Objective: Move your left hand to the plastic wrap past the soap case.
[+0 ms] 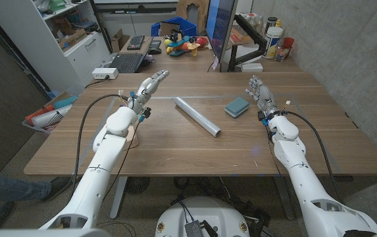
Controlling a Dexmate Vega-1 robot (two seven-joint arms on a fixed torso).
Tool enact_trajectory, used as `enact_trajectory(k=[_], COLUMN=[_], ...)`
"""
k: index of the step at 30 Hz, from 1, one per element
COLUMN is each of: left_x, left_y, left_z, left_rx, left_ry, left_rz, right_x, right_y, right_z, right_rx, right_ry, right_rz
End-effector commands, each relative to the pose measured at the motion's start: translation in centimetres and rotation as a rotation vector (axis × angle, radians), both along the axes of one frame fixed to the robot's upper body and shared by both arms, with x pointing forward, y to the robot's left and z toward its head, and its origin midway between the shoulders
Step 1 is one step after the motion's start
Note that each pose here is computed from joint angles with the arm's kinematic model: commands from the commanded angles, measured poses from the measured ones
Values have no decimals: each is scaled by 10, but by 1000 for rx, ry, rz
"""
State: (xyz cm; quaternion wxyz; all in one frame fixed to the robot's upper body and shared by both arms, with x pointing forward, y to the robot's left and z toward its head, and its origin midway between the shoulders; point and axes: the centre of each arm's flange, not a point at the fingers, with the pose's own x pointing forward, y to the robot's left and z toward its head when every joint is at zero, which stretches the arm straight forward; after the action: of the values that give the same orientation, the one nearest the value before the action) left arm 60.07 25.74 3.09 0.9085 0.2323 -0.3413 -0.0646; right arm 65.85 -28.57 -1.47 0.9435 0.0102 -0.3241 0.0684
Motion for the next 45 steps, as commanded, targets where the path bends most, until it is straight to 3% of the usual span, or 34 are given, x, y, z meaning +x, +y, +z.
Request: enact_trajectory(k=[1, 24, 45], left_x=[2, 9, 8], left_y=[-8, -16, -28], left_z=[2, 4, 7], left_rx=[39, 68, 133], left_ry=[-1, 6, 3], left_rz=[15, 5, 27], right_x=[-1, 5, 4], right_y=[-2, -2, -4], right_z=[4, -1, 2], right_rx=[11, 36, 49], right_ry=[-7, 4, -11], right_rz=[-5, 0, -3])
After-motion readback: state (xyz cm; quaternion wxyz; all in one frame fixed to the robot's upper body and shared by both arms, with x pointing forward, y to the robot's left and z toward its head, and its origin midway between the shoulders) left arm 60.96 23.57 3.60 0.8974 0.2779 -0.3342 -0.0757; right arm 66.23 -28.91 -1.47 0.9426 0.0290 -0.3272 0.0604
